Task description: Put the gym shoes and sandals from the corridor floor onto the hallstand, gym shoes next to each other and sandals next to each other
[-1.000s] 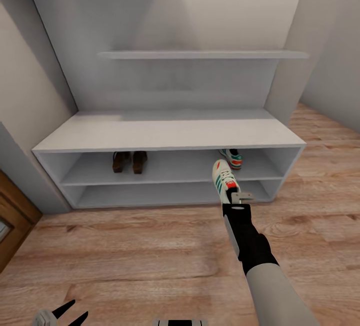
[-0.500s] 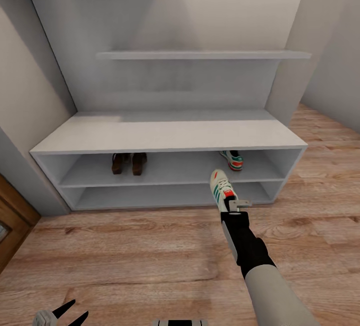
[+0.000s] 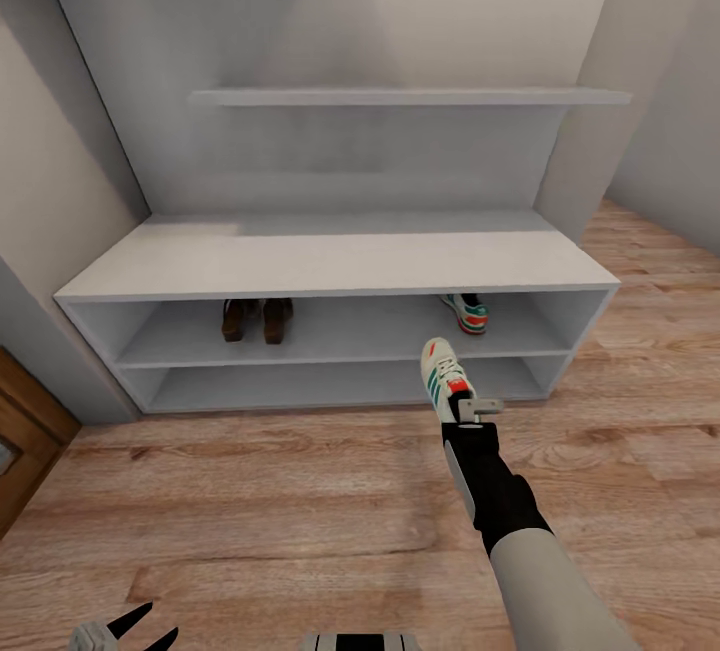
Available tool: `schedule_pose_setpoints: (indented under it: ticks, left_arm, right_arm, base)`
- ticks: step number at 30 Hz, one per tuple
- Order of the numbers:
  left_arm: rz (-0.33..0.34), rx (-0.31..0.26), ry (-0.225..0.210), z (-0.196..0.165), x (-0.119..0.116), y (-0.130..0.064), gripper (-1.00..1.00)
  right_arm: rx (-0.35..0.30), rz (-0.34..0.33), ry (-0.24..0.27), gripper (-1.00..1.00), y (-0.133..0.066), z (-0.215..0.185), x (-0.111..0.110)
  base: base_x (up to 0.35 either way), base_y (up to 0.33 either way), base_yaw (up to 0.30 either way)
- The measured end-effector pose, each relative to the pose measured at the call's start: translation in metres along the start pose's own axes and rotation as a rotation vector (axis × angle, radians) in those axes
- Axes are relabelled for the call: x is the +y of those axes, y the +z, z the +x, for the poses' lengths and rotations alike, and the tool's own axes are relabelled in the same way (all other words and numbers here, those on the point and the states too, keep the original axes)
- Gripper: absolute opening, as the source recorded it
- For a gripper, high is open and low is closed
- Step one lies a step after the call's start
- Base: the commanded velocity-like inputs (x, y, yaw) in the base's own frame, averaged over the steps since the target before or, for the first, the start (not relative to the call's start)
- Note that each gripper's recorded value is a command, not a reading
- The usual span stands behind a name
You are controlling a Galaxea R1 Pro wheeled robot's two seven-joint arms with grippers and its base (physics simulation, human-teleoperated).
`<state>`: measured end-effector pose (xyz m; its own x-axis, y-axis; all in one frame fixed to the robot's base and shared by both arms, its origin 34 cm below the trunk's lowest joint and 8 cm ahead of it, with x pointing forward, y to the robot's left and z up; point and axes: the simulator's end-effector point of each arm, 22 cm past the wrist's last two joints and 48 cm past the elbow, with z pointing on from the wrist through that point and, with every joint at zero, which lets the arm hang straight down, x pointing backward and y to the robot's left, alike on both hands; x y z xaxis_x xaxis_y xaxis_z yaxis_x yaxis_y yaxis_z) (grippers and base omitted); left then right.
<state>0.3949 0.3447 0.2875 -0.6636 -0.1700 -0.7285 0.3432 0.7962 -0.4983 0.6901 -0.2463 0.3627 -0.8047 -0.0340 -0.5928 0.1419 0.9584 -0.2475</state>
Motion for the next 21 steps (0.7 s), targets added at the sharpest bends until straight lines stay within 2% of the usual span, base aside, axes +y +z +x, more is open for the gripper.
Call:
schedule_pose_setpoints:
  ticks: [9,21]
  left_arm:
    - [-0.001,0.003,-0.001,0.0013,-0.0001,0.0003,1.0]
    - [-0.001,0.004,-0.003,0.0021,-0.0006,0.0,1.0]
  right_arm:
    - [0.0,0.001,0.0,-1.0,0.0,-0.0002,-0.0002]
    - [0.0,0.001,0.0,-1.0,-0.0002,-0.0003,-0.0003]
  base:
    - [0.019,0.0,0.0]
    - [0.211,0.0,0.0]
